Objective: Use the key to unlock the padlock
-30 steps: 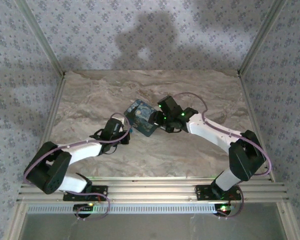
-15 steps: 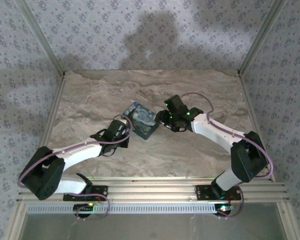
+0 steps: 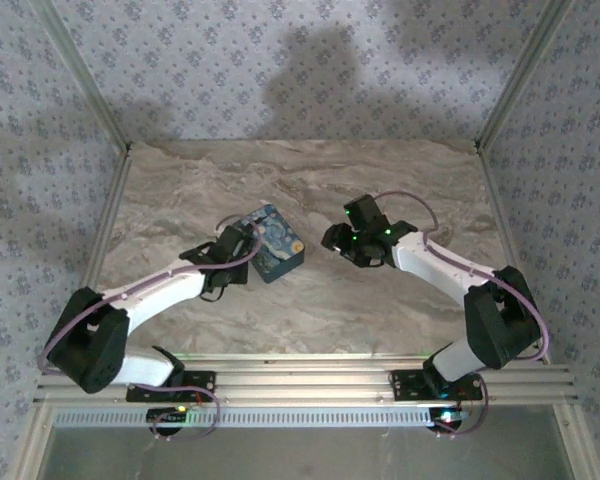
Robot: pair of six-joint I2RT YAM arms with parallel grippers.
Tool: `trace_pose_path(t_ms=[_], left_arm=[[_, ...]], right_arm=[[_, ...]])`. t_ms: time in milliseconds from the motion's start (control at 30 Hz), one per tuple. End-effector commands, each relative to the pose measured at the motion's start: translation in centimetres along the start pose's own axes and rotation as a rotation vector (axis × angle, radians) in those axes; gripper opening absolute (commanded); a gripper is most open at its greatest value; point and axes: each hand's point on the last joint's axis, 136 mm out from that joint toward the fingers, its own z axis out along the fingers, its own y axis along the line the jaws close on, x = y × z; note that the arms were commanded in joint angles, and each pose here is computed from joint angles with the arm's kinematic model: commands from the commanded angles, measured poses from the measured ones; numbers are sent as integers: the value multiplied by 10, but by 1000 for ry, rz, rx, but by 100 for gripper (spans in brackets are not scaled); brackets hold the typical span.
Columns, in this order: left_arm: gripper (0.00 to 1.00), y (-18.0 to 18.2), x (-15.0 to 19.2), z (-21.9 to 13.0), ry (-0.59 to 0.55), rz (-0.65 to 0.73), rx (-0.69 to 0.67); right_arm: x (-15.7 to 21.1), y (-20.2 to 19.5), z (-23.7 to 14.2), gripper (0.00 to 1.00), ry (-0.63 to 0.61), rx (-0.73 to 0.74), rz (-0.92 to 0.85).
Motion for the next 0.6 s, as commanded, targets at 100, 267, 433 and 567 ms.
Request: trace_pose_path(t_ms=[100, 267, 433, 567], left_arm=[[0, 13, -10, -1, 12, -40, -21], [0, 3, -6, 0, 17, -107, 42], [0, 0, -7, -3, -14, -187, 83], [0, 1, -8, -4, -38, -241, 89]], right_arm=[[1, -7, -3, 62, -1, -23, -5], [2, -9, 3, 62, 4, -33, 5], [3, -10, 5, 62, 12, -37, 3], [2, -11, 6, 62, 16, -39, 5]])
